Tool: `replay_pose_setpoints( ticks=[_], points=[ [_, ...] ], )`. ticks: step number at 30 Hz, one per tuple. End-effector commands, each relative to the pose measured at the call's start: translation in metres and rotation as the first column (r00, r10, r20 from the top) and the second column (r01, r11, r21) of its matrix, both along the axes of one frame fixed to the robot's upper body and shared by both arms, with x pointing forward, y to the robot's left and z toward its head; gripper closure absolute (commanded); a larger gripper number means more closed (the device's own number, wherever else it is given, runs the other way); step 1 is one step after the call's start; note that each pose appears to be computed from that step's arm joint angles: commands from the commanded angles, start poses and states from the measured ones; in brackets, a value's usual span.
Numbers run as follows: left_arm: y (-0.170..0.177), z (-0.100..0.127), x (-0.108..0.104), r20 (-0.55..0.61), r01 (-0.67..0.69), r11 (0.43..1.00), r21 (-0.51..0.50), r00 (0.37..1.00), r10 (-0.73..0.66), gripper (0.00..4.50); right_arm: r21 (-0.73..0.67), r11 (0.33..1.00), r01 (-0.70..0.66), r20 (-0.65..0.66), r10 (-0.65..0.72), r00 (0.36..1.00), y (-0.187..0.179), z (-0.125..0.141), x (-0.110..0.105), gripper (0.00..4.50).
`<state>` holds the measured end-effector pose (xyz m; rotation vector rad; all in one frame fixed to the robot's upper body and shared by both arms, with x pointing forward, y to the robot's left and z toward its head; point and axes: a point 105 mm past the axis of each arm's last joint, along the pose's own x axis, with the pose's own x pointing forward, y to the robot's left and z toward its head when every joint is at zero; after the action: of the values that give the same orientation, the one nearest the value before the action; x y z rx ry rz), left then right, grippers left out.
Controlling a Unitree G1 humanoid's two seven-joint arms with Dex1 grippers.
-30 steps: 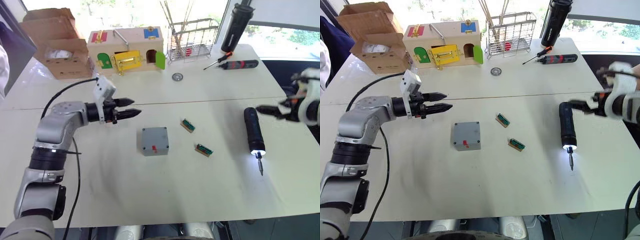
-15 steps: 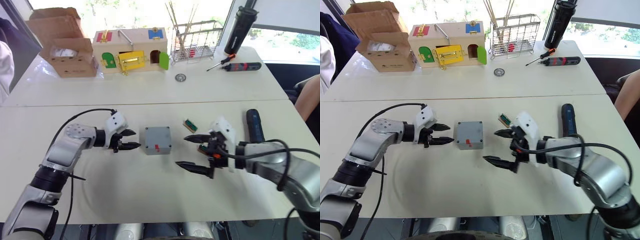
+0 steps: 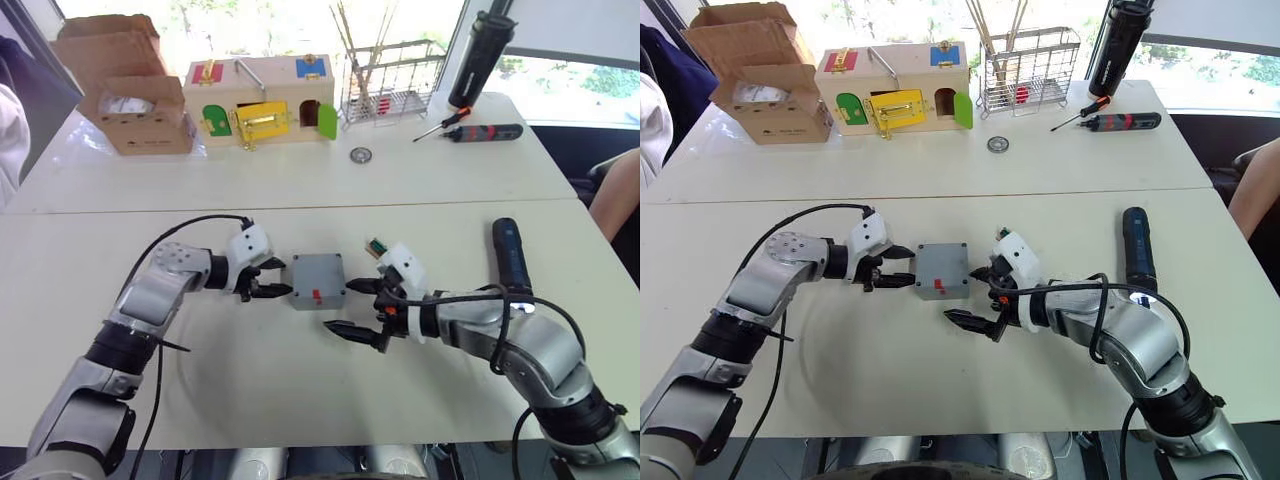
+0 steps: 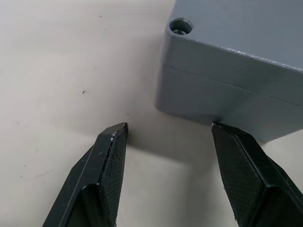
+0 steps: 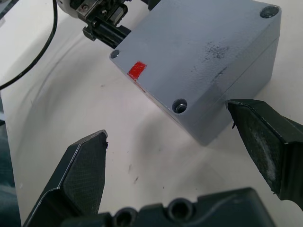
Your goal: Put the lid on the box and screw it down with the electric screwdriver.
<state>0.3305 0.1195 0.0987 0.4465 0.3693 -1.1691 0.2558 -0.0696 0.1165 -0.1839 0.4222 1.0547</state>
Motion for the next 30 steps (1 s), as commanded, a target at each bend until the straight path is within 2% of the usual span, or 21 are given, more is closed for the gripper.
replay_pose_setpoints(
  ticks=[1,4,11,15,19,21,24,28,30],
  points=[
    [-0.016,0.01,0.008,0.072,0.051,0.999,-0.012,0.996,-0.05,1.6,0.084,0.995,-0.052,-0.032,0.055,0.998,0.015,0.008,-0.012,0.03],
    [-0.026,0.014,0.027,0.127,0.019,0.999,-0.03,0.992,-0.015,1.6,0.118,0.992,-0.042,-0.089,0.053,0.995,0.022,0.006,-0.017,0.03],
    [-0.042,0.013,0.036,0.151,0.057,0.998,-0.036,0.987,-0.051,1.6,0.095,0.995,-0.033,-0.126,0.045,0.991,0.024,0.003,-0.025,0.03],
    [-0.028,0.013,0.042,0.17,0.017,1.0,-0.012,0.985,-0.015,1.6,-0.019,1.0,0.008,-0.077,-0.01,0.997,0.003,0.0,-0.022,0.03],
    [0.003,0.013,0.045,0.186,-0.052,0.998,0.043,0.982,0.043,1.6,-0.091,0.996,0.019,-0.016,-0.021,1.0,-0.018,0.007,-0.021,0.03],
    [0.02,0.013,0.04,0.173,-0.072,0.995,0.072,0.983,0.059,1.6,-0.123,0.992,0.031,0.024,-0.028,0.999,-0.026,0.012,-0.018,0.03],
    [0.035,0.008,0.021,0.114,-0.051,0.993,0.107,0.993,0.038,1.6,-0.158,0.987,0.04,0.085,-0.027,0.996,-0.031,0.014,-0.006,0.03],
    [0.035,0.0,-0.012,0.015,0.019,0.993,0.116,1.0,-0.021,1.6,-0.161,0.987,-0.002,0.114,0.021,0.993,-0.02,0.009,0.005,0.03],
    [0.031,-0.003,-0.018,0.0,0.021,0.994,0.111,1.0,-0.021,1.6,-0.16,0.987,-0.026,0.119,0.045,0.992,-0.014,0.005,0.009,0.03]
  ],
)
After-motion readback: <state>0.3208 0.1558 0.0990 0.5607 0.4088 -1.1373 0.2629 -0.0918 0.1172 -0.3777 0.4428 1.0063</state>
